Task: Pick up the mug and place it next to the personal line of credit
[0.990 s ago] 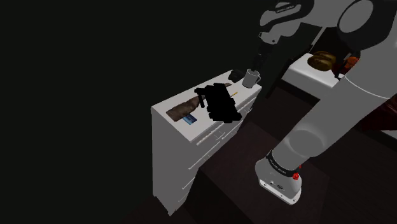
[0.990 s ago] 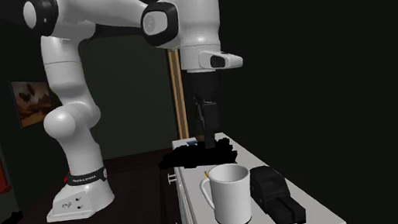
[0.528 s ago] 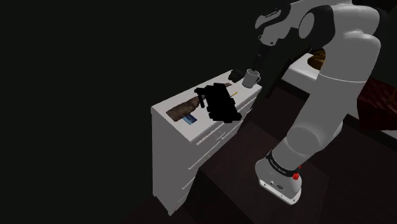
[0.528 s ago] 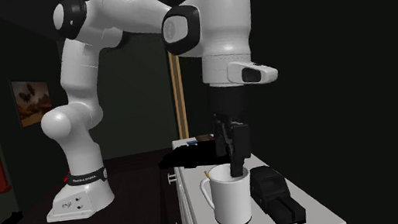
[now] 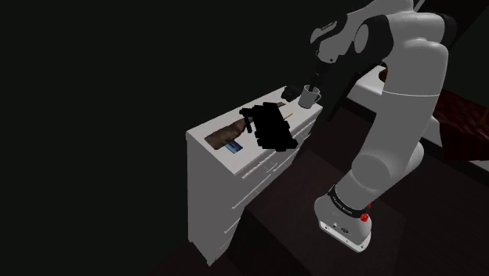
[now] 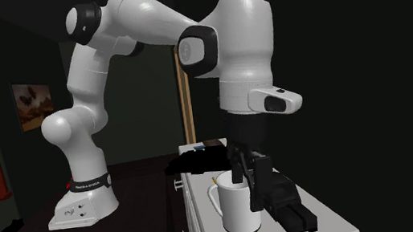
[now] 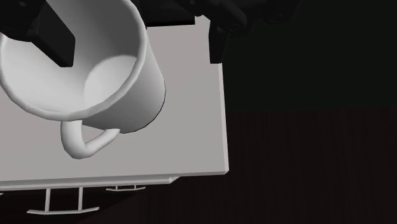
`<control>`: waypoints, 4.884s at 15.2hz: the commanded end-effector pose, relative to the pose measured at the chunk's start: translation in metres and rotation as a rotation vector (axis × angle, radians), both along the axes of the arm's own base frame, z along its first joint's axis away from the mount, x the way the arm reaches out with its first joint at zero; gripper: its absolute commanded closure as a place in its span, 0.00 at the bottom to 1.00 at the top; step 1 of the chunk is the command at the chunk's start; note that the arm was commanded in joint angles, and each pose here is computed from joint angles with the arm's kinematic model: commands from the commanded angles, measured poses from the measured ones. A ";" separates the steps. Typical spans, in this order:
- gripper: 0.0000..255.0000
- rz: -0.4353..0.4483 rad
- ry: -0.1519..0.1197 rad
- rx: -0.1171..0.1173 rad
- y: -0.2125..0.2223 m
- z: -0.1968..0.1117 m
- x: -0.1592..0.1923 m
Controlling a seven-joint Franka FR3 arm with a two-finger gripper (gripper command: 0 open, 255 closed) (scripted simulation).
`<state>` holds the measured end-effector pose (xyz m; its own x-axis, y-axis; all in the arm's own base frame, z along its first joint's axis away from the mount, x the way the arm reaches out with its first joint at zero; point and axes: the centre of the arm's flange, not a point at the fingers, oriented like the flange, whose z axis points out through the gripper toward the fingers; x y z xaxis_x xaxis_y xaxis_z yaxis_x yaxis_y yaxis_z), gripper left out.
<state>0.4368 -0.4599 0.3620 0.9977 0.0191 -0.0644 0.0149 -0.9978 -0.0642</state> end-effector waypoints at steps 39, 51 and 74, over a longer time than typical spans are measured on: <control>1.00 0.000 0.000 0.000 0.000 0.092 -0.001; 1.00 0.000 0.000 0.000 0.000 0.156 -0.001; 1.00 0.000 0.000 0.000 0.289 0.160 -0.033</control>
